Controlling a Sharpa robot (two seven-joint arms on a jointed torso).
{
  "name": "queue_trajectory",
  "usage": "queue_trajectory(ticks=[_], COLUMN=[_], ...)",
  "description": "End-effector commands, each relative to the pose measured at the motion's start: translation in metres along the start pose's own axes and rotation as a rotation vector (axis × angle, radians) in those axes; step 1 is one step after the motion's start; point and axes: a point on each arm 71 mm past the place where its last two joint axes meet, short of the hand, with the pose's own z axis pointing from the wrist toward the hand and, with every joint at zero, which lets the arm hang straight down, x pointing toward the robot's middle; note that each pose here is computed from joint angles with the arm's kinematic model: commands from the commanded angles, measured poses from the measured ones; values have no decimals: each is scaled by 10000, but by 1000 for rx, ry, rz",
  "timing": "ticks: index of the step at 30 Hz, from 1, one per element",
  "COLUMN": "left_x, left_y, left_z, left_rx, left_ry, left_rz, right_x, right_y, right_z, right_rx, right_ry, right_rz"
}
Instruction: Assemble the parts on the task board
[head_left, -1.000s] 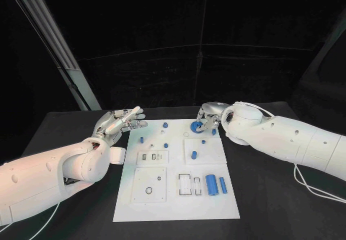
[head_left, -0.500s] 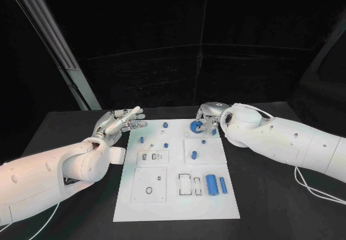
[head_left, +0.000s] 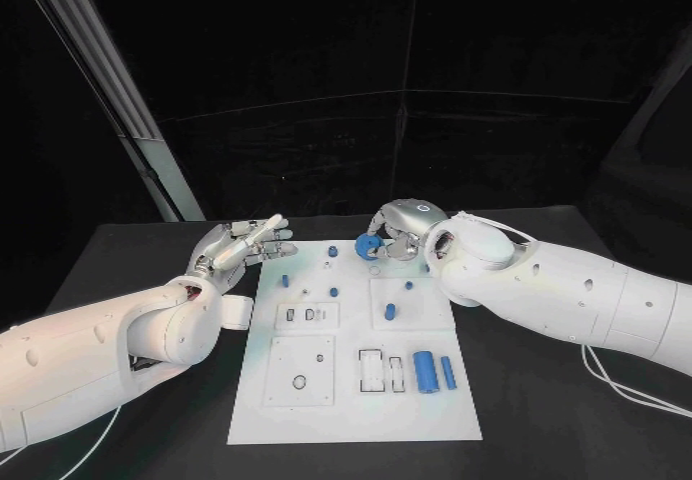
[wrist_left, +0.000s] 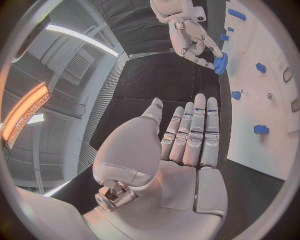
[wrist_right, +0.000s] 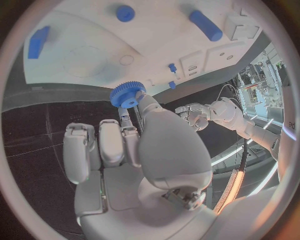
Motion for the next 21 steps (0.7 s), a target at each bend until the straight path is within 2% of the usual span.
queue_trajectory(ticks=[1, 13, 21], left_x=[21, 39, 48], left_y=[-14, -13, -12], left_z=[1, 8, 12], left_rx=[6, 8, 8], left_ry=[16, 20, 23], left_rz=[-3, -2, -1], right_x=[-7, 239, 357], right_y=[106, 473, 576], right_z=[12, 141, 233], right_rx=[-13, -60, -66], right_ry=[-46, 10, 43], right_rz=[-8, -11, -26])
